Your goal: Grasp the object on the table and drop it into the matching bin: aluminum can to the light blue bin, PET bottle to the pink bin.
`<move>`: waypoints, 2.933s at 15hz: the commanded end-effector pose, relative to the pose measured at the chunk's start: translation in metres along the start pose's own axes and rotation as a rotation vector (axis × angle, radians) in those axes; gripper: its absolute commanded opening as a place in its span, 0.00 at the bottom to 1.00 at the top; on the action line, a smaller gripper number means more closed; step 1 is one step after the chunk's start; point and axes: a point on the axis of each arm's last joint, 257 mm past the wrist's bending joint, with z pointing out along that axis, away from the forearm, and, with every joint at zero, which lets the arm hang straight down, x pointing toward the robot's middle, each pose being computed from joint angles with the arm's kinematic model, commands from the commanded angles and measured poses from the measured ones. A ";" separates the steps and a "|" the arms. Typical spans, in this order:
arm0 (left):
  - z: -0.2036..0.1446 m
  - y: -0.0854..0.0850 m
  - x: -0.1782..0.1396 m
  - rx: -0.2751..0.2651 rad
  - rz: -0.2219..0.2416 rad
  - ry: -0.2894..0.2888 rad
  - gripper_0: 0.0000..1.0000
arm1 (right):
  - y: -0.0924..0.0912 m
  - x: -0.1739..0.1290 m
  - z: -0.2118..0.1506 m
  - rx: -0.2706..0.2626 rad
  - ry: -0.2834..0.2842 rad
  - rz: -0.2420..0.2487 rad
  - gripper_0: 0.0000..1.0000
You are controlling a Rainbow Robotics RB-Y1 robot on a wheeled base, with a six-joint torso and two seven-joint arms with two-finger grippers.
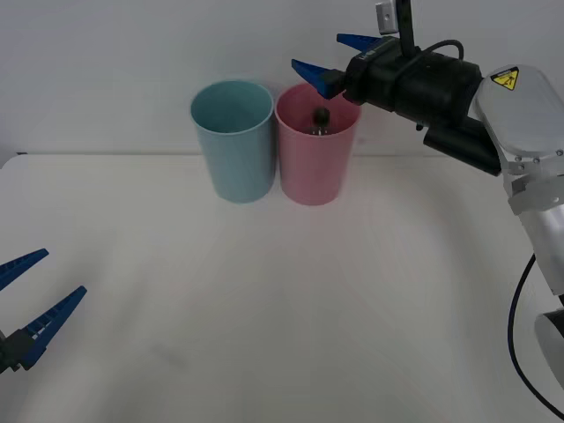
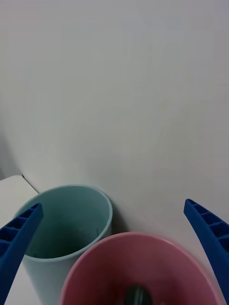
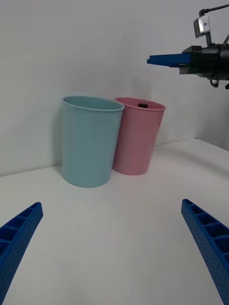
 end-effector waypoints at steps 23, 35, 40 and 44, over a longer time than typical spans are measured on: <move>0.000 0.000 0.000 0.000 0.000 0.000 1.00 | 0.083 0.139 -0.277 -0.105 0.153 -0.204 1.00; 0.000 0.000 0.000 0.000 0.000 0.000 1.00 | 0.068 0.175 -0.384 0.133 0.172 0.018 1.00; 0.000 0.000 0.000 0.000 0.000 0.000 1.00 | 0.048 0.184 -0.402 0.197 0.168 0.059 1.00; 0.000 0.000 0.000 0.000 0.000 0.000 1.00 | 0.046 0.184 -0.403 0.202 0.169 0.060 1.00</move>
